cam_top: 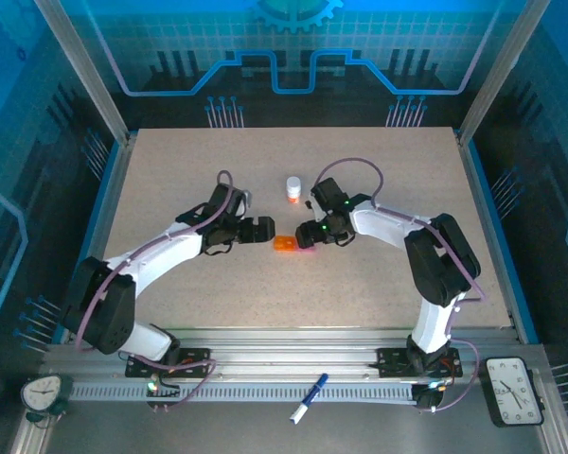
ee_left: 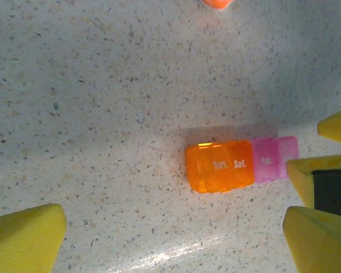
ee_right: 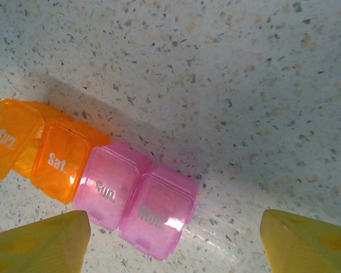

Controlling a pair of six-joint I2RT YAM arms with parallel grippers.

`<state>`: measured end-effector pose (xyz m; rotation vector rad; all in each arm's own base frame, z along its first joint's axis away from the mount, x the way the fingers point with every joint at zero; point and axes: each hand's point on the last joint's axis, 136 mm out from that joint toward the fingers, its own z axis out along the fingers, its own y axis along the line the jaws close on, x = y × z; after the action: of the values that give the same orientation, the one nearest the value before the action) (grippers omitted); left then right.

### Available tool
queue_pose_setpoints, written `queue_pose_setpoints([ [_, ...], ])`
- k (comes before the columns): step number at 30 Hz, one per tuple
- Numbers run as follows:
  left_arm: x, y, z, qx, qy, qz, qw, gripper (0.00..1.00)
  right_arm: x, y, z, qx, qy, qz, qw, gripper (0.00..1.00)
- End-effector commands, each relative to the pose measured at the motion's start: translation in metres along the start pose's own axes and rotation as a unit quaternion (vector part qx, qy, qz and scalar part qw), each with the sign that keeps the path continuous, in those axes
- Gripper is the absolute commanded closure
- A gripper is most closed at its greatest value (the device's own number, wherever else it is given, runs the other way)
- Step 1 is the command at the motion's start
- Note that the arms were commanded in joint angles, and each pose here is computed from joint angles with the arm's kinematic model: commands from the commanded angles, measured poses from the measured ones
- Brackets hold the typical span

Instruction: Sort the pills into containers

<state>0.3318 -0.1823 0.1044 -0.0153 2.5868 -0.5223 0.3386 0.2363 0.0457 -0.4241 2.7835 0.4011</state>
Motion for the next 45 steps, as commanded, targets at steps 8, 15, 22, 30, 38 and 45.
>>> queue_pose_setpoints([
  [8,0.022,-0.002,0.013,-0.037,0.041,0.069,0.996,0.01,0.005,0.002,0.019,0.002,0.018,0.002,1.000,0.21],
  [15,0.038,-0.003,0.021,-0.032,0.058,0.084,0.994,0.01,0.010,0.001,0.024,0.002,0.024,0.004,1.000,0.22],
  [22,0.051,-0.005,0.035,-0.027,0.083,0.096,0.992,0.01,0.014,-0.001,0.029,0.002,0.031,0.006,0.999,0.22],
  [30,0.057,0.006,0.049,-0.049,0.097,0.099,0.989,0.01,0.018,-0.002,0.031,0.003,0.035,0.007,0.999,0.23],
  [38,0.047,0.012,0.058,-0.076,0.089,0.107,0.987,0.01,0.019,-0.003,0.035,0.005,0.041,0.004,0.999,0.23],
  [45,0.032,0.014,0.059,-0.093,0.074,0.112,0.987,0.01,0.019,-0.004,0.035,0.004,0.043,0.005,0.999,0.23],
])
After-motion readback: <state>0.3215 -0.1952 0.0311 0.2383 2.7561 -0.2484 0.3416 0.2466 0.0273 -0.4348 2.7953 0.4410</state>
